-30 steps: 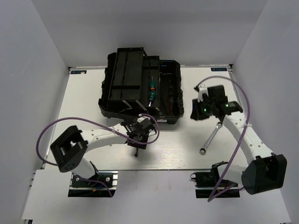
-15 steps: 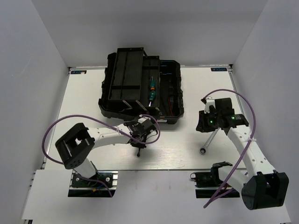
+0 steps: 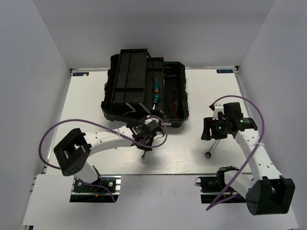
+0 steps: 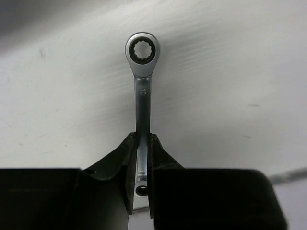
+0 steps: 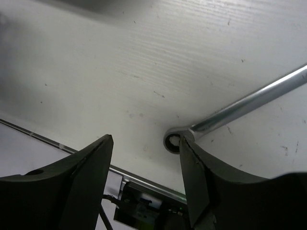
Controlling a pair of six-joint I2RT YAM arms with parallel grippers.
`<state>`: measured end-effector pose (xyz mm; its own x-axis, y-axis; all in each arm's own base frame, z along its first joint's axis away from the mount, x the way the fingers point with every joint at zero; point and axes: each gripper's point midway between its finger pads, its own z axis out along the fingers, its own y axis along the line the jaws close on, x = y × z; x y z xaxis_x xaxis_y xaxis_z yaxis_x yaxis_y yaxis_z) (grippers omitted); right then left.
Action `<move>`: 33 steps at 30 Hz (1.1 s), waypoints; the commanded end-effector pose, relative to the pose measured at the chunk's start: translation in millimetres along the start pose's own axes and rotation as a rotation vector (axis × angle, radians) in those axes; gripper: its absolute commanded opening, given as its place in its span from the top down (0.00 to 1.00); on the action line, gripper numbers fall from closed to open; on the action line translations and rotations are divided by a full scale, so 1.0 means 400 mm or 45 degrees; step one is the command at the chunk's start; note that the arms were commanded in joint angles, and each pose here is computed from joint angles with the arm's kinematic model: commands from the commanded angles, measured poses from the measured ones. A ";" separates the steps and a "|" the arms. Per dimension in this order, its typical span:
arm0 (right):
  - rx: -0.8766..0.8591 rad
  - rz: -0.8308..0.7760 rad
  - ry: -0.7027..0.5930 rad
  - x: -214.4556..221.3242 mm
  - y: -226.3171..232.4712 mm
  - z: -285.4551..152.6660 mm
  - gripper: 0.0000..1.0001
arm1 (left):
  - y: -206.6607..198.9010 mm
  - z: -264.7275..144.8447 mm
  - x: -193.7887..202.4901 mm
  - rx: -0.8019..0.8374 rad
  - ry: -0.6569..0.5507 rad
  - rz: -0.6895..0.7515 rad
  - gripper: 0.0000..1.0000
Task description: Sort the tools into containers
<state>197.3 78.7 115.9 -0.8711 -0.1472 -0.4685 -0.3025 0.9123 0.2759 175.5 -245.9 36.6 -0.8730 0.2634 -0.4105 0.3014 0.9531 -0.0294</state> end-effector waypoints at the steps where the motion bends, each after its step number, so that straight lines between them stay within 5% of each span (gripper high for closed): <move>1: 0.055 0.005 0.031 0.020 -0.016 -0.031 0.36 | -0.102 -0.179 -0.182 0.203 -0.257 0.079 1.00; 8: 0.091 0.060 0.033 0.023 -0.030 -0.039 0.39 | -0.168 -0.418 -0.404 0.343 -0.537 0.129 1.00; 12: 0.100 0.076 0.030 0.020 -0.037 -0.041 0.39 | -0.091 -0.507 -0.556 0.169 -0.749 -0.008 1.00; 23: 0.117 0.096 0.061 0.032 -0.054 -0.041 0.40 | 0.146 -0.444 -0.900 -0.074 -0.876 -0.260 1.00; 33: 0.117 0.129 0.105 0.045 -0.064 -0.023 0.42 | 0.351 -0.304 -0.977 -0.173 -0.778 -0.388 1.00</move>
<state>182.2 51.3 105.3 -0.9274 -0.0758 -0.3664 -0.1752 0.9533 0.2462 514.6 -197.9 272.6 -0.5622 -0.0968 -0.8213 -0.0490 0.9953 -0.0837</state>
